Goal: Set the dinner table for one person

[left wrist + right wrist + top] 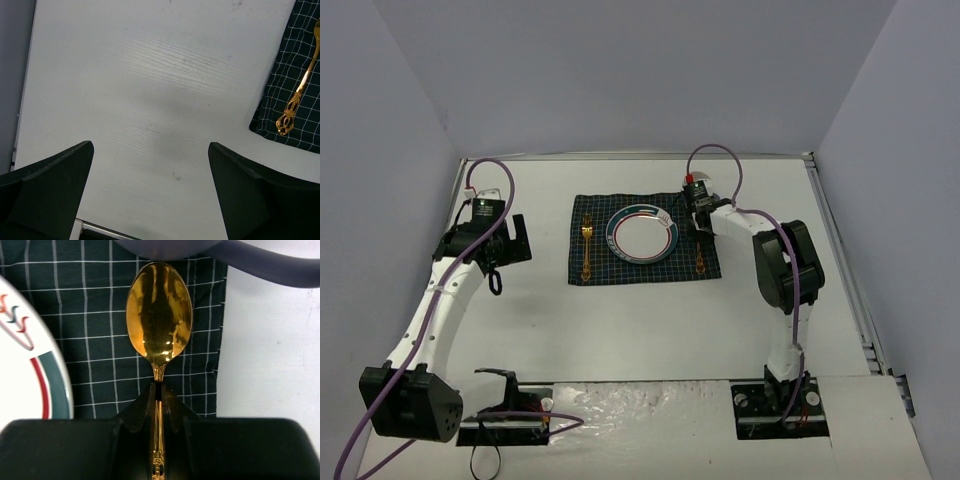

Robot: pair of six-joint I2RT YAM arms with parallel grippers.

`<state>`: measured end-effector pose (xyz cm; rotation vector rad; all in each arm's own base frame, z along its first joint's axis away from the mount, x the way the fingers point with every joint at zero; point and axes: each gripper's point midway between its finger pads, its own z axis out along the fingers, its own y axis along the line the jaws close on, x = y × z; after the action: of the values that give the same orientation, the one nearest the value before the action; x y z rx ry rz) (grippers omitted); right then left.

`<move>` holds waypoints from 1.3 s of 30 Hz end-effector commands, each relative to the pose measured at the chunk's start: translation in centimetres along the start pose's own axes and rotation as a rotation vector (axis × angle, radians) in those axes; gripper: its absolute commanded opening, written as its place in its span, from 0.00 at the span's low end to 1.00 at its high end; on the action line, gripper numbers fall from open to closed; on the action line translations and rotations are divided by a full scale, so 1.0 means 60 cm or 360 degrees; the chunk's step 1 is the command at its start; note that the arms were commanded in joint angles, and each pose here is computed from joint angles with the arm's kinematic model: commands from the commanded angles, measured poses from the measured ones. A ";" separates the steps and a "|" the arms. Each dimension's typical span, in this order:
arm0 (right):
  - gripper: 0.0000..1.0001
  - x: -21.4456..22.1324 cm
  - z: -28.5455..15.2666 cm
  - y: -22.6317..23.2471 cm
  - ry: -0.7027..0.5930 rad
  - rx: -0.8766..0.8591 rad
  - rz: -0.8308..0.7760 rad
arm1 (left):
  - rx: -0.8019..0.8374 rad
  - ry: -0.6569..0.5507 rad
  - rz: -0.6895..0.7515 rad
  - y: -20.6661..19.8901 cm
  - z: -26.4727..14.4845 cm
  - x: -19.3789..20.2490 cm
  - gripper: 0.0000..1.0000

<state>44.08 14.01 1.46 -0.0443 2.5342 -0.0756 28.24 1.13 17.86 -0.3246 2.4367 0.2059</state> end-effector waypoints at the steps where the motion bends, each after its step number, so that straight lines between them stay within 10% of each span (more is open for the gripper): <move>1: 0.00 -0.021 0.013 -0.018 -0.0085 0.0018 0.0048 | -0.0027 -0.0065 -0.0006 0.008 -0.004 -0.020 0.97; 39: 0.00 -0.027 -0.015 -0.036 -0.0088 0.0016 -0.0090 | -0.0049 -0.0038 0.0011 0.010 0.003 -0.016 0.97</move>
<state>44.86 13.15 1.21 -0.1114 2.5048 -0.0727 28.32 1.26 17.51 -0.3188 2.4503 0.2202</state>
